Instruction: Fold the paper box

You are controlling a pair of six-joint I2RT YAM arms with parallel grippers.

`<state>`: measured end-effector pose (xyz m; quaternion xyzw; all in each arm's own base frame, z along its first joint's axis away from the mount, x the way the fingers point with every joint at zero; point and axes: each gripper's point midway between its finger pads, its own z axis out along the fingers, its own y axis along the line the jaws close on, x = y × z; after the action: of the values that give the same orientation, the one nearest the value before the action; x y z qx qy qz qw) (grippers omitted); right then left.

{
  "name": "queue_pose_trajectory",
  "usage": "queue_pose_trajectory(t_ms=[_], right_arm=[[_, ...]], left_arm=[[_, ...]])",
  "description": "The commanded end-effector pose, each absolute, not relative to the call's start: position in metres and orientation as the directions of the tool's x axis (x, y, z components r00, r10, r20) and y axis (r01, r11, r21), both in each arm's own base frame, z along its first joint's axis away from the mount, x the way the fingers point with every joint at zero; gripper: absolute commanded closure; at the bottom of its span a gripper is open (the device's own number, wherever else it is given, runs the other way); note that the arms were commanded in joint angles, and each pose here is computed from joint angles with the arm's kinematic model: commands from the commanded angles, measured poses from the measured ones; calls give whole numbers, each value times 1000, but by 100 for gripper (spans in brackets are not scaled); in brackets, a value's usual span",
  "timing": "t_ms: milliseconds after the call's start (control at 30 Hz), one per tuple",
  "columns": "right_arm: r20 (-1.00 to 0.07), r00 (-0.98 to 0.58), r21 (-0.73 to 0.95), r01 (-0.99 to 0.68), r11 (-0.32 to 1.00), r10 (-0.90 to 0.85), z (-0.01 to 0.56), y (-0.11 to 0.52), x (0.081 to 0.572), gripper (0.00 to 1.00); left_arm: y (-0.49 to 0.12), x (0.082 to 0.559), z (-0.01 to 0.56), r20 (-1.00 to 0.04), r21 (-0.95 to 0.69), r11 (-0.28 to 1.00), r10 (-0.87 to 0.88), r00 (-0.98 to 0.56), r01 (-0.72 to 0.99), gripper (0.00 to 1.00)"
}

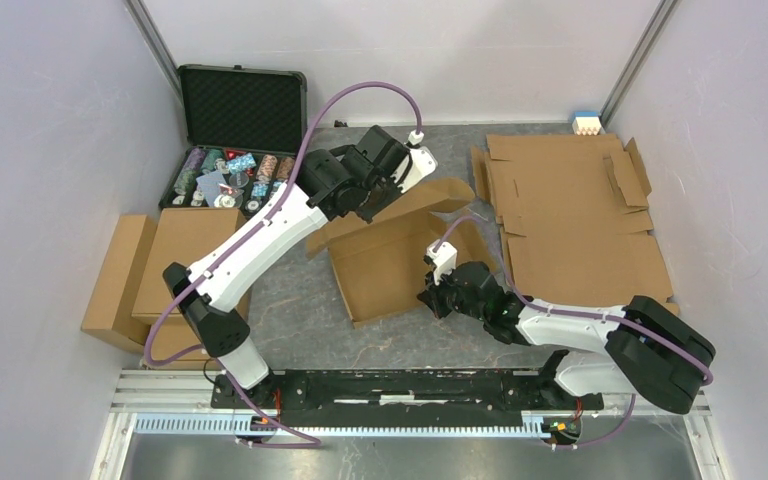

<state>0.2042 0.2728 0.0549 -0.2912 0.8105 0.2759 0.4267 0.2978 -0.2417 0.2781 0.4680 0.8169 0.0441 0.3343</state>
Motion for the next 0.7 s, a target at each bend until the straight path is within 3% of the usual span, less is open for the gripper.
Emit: queue_pose_trajectory(t_ms=[0,100,200,267,533,633,667], right_arm=[[-853,-449,172,-721,671,-264,58,274,205,100],[-856,-444,169,-724,669,-263,62,276,207,100],[-858,-440,166,-726,668,-265,64,279,208,100],[-857,-440,166,-728,665,-268,65,280,209,100],[-867,-430,170,-731,661,-252,74,284,211,100],[-867,-429,169,-730,662,-253,76,285,213,100],[-867,-429,167,-731,662,-254,76,285,213,100]], left_arm=[[-233,328,292,-507,529,562,810,-294,636,70],[-229,341,292,-489,589,560,821,-296,582,66],[-230,352,292,-518,583,598,795,-315,551,46],[-229,361,294,-545,559,636,765,-342,532,39],[-214,402,273,-535,581,680,733,-420,448,37],[-214,417,265,-551,574,701,713,-434,423,34],[-215,420,264,-555,576,701,713,-430,419,28]])
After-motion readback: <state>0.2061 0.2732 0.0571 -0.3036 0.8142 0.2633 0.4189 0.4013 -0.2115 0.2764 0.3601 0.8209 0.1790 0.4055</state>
